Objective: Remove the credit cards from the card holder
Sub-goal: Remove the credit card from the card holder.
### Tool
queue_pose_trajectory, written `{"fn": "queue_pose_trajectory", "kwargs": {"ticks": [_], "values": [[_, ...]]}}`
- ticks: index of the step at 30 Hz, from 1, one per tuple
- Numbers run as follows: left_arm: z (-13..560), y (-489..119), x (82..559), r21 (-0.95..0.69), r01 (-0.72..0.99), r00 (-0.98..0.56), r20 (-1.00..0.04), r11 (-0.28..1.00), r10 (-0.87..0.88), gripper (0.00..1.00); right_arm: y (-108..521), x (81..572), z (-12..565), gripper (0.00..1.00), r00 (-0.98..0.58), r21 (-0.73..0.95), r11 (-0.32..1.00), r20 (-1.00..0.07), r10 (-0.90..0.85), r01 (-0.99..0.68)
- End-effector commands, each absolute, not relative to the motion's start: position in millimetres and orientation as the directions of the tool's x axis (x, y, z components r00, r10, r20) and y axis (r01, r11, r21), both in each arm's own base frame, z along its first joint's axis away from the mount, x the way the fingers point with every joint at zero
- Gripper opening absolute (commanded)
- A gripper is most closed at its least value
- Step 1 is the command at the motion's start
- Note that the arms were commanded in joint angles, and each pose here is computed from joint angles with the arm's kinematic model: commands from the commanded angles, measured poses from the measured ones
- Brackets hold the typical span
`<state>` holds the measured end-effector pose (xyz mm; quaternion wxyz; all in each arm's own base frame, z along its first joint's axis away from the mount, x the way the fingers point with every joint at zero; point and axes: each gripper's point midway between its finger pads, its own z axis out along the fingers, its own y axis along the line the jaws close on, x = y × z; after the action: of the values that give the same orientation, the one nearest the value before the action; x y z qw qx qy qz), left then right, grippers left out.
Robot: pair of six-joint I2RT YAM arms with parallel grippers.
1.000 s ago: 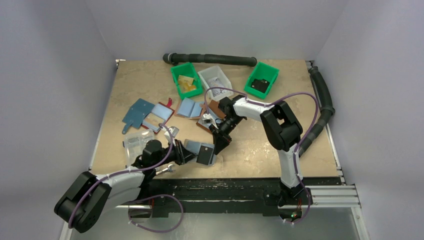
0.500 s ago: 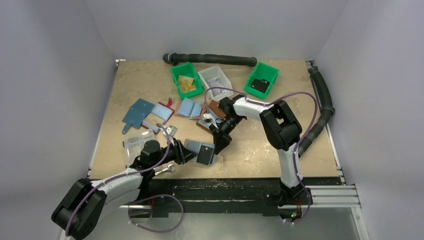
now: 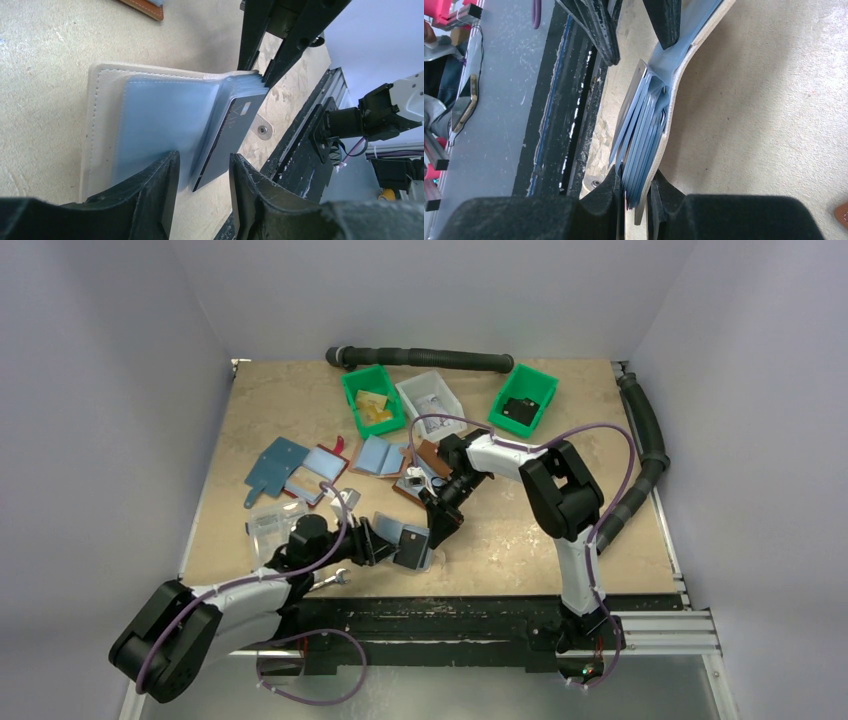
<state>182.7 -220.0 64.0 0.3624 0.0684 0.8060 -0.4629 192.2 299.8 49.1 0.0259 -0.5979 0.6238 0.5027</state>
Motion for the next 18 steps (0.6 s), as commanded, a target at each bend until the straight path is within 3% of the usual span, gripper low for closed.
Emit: {"fn": "queue_pose_trajectory", "kwargs": {"ticks": [1, 9, 18], "values": [[67.9, -222.4, 198.8, -0.649, 0.452, -0.695, -0.687, 0.612, -0.215, 0.42, 295.8, 195.9, 42.6, 0.0, -0.261, 0.592, -0.217, -0.615, -0.745, -0.777], [58.9, -232.0, 199.2, -0.649, 0.453, -0.716, -0.674, 0.612, -0.184, 0.33, 295.9, 194.7, 43.3, 0.0, -0.261, 0.595, -0.221, -0.616, -0.744, -0.773], [25.6, -200.6, 208.5, -0.566, 0.303, -0.735, -0.651, 0.767, -0.19, 0.17, 295.1, 194.0, 43.0, 0.0, -0.261, 0.598, -0.222, -0.614, -0.745, -0.77]]}}
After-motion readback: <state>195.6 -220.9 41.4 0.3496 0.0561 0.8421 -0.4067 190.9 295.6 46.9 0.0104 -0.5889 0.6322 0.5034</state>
